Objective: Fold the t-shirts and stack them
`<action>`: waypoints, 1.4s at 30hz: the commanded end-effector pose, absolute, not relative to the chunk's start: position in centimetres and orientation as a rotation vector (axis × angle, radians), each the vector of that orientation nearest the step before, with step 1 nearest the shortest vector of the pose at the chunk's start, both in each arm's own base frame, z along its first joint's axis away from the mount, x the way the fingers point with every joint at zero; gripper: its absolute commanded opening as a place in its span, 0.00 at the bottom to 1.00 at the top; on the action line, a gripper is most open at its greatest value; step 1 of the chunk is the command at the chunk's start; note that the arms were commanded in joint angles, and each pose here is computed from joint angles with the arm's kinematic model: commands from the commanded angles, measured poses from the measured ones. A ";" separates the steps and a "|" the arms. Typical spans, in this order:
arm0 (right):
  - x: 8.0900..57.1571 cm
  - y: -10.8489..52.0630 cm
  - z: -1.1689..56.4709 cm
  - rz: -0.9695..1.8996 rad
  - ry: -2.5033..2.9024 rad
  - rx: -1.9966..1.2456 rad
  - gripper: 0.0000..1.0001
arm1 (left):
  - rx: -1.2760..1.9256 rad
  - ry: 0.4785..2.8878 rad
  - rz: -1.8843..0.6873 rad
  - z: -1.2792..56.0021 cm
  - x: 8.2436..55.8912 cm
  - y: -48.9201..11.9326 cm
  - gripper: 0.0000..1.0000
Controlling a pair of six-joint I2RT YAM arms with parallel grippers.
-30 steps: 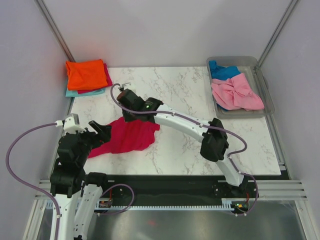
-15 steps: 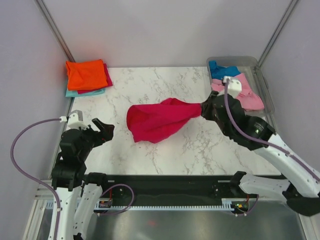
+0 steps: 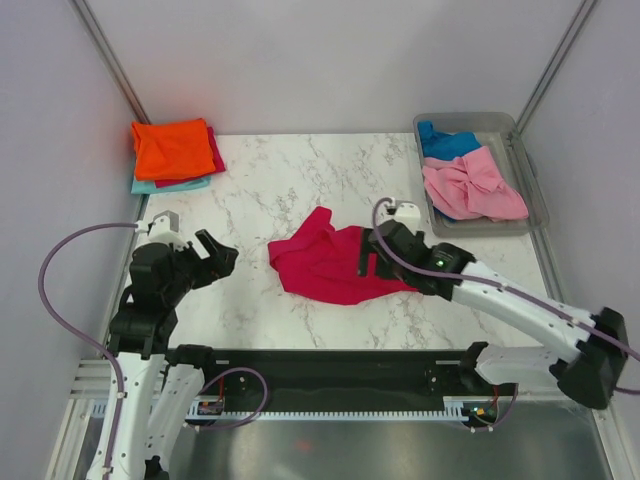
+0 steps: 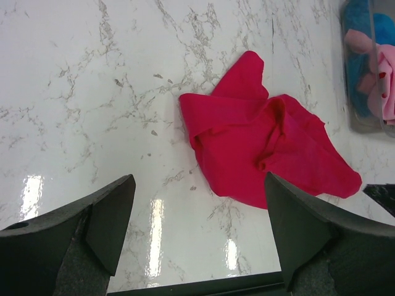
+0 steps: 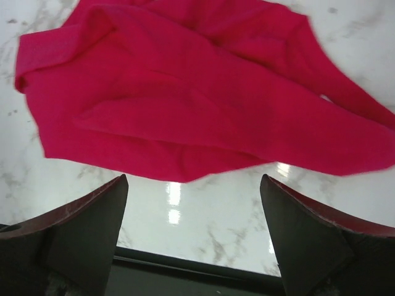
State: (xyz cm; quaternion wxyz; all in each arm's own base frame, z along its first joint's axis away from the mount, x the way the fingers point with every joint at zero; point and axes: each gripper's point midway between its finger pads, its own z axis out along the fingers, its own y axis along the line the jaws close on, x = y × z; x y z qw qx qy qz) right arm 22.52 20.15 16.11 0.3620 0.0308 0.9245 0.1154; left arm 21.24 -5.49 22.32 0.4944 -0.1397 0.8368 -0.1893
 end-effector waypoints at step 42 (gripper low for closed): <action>25.8 32.8 7.7 0.169 2.527 -0.159 0.00 | -0.227 1.917 -0.498 24.7 21.0 -6.2 0.93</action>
